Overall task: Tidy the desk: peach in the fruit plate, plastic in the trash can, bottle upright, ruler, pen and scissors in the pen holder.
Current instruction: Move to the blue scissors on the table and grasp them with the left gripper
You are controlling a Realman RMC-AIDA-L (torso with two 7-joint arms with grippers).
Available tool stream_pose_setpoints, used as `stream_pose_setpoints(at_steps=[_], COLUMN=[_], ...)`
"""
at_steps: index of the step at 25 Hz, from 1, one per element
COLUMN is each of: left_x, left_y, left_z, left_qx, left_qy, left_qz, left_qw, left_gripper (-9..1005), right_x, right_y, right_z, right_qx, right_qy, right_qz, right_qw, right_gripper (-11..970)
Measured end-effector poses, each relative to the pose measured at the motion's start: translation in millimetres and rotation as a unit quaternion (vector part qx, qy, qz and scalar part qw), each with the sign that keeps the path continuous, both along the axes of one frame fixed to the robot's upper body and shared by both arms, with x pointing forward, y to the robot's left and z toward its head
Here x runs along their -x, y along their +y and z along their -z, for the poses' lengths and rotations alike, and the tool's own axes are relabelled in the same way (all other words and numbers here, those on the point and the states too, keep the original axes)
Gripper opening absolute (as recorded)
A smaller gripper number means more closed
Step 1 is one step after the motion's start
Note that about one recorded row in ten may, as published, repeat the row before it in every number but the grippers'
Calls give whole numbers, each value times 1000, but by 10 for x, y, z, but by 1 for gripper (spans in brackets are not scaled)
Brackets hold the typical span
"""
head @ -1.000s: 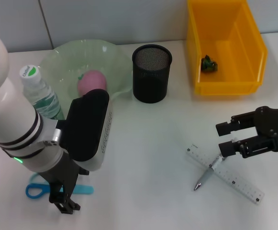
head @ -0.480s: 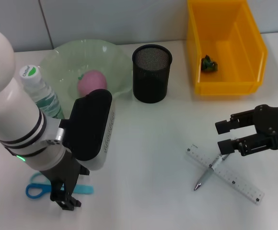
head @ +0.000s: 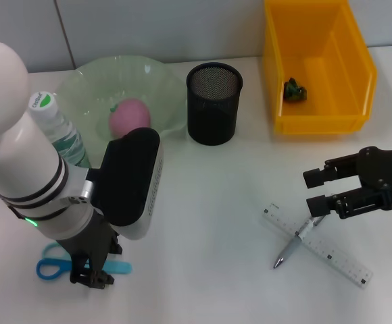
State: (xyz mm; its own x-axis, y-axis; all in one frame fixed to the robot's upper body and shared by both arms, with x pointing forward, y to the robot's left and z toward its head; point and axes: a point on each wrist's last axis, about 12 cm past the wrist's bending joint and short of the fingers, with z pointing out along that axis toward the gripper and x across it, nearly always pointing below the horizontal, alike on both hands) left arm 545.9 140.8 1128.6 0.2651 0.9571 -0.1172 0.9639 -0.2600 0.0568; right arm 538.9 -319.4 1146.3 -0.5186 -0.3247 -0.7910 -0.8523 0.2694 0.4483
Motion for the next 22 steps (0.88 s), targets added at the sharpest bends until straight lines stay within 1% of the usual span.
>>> stream_pose_setpoints(at_steps=[22], left_x=[-15], left_y=[-10], left_z=[23], left_qx=[-1], left_qy=[0], left_qz=[-1], left_qw=[1000], left_gripper=[451], right_x=[1], right_y=[-3], right_z=[2], right_qx=[0], right_qy=[4], right_qz=[3], right_qw=[1000], right_gripper=[716])
